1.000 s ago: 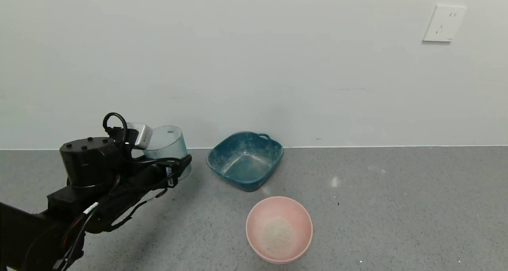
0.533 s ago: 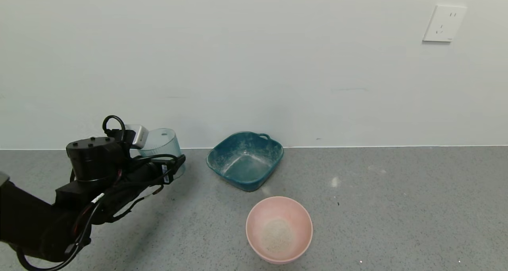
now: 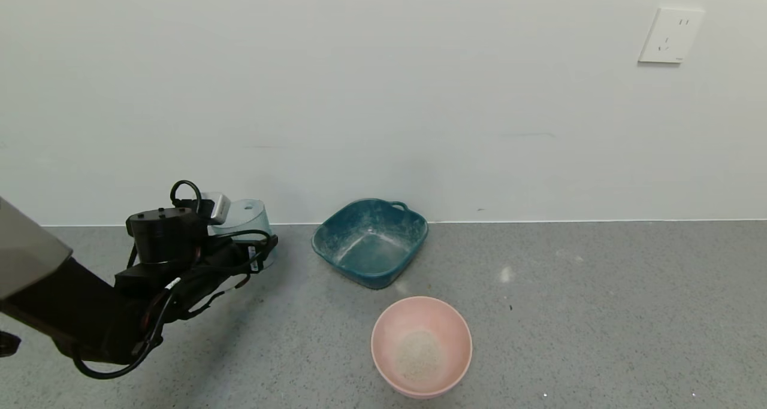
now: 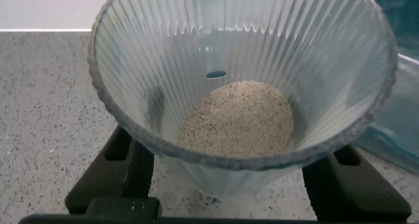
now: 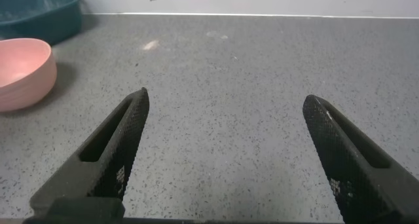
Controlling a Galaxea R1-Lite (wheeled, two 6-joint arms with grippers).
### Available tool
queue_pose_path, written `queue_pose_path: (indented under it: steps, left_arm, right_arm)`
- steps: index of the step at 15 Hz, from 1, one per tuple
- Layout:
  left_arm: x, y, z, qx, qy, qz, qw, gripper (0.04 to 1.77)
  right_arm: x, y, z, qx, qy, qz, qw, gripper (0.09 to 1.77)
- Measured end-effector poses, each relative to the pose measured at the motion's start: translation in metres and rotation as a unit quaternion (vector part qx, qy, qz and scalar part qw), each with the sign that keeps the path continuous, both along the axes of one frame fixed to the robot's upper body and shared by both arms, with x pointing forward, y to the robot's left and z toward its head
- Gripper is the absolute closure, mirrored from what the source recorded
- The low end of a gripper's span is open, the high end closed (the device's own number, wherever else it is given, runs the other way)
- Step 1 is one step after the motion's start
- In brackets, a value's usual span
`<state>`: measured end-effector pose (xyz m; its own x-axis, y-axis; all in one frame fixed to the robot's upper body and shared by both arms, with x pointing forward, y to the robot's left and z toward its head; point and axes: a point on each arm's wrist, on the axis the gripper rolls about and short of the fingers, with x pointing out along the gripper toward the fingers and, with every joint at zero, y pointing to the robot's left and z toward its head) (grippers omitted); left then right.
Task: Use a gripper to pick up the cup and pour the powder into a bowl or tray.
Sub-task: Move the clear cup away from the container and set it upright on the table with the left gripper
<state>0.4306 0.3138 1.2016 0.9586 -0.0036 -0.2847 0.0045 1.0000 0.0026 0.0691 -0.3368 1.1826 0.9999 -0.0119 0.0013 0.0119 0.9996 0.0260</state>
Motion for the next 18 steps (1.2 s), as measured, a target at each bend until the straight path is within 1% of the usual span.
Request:
queue_pose_path:
  steps: [4, 11, 14, 18]
  left_arm:
    - [0.017, 0.005, -0.017, 0.001, 0.014, 0.009, 0.9999, 0.53]
    - [0.031, 0.004, -0.043, 0.001, 0.036, 0.008, 0.9993, 0.53]
    - [0.033, 0.003, -0.05, 0.003, 0.042, 0.008, 0.9991, 0.53]
    - [0.034, 0.003, -0.055, 0.003, 0.048, 0.008, 0.9988, 0.53]
  right_arm:
    - [0.0, 0.0, 0.0, 0.0, 0.0, 0.0, 1.0, 0.15]
    - [0.0, 0.0, 0.0, 0.0, 0.0, 0.0, 1.0, 0.15]
    - [0.0, 0.0, 0.0, 0.0, 0.0, 0.0, 1.0, 0.15]
    - [0.0, 0.0, 0.0, 0.0, 0.0, 0.0, 1.0, 0.15]
